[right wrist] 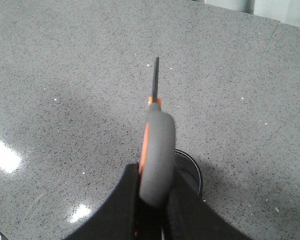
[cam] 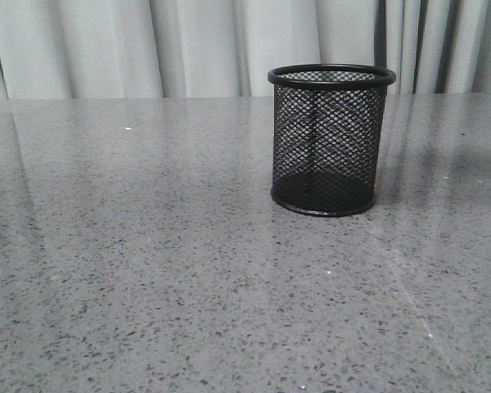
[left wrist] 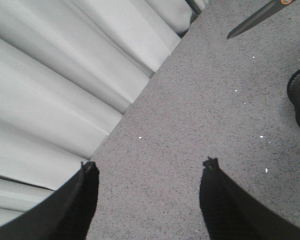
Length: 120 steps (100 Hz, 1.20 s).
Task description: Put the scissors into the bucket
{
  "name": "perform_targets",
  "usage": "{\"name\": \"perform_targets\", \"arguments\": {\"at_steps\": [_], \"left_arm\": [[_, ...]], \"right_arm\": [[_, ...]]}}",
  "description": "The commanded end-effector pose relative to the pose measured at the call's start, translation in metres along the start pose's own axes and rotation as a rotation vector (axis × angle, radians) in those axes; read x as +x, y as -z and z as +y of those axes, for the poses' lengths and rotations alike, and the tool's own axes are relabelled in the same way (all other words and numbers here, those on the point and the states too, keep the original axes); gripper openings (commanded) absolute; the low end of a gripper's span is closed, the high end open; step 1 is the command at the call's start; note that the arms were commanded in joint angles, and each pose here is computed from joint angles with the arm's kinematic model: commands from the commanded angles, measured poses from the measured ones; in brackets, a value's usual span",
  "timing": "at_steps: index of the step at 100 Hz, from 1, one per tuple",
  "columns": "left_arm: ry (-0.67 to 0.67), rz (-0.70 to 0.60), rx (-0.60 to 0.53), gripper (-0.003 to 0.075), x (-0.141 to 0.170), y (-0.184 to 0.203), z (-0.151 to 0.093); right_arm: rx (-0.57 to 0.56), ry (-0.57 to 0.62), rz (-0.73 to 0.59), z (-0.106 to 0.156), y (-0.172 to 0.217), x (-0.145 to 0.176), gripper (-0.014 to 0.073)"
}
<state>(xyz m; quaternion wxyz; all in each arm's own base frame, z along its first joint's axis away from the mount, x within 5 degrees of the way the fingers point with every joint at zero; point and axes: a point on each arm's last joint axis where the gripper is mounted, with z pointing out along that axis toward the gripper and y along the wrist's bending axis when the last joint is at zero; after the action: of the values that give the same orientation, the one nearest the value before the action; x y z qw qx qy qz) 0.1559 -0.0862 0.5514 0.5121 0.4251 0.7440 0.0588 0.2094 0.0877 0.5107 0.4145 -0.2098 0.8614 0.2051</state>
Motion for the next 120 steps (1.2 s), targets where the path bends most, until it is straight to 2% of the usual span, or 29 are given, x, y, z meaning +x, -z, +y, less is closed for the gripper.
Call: {"name": "perform_targets", "arguments": {"at_steps": [1, 30, 70, 89, 106, 120], "left_arm": [[0.019, -0.057, -0.05, 0.0403, -0.002, 0.017, 0.006], [0.019, -0.068, -0.058, 0.0403, -0.003, 0.017, 0.007], [0.019, -0.088, -0.068, 0.0403, -0.005, 0.017, 0.008], [0.018, -0.092, -0.071, 0.0403, -0.005, 0.017, 0.008], [0.02, -0.095, -0.066, 0.0403, -0.005, 0.017, 0.007], [0.021, -0.096, -0.064, 0.0403, -0.006, 0.017, 0.007]], "right_arm": [[-0.011, 0.015, -0.03, 0.008, 0.019, 0.0, -0.0043], [0.033, 0.013, 0.022, 0.007, 0.024, 0.026, -0.0043], [0.03, -0.017, 0.065, 0.014, 0.036, 0.07, -0.0043], [0.017, -0.049, 0.128, 0.011, 0.023, 0.084, -0.0043], [-0.025, -0.029, 0.188, 0.016, 0.007, 0.087, -0.0043], [0.022, -0.024, 0.245, 0.012, -0.008, 0.086, -0.0043]]}}
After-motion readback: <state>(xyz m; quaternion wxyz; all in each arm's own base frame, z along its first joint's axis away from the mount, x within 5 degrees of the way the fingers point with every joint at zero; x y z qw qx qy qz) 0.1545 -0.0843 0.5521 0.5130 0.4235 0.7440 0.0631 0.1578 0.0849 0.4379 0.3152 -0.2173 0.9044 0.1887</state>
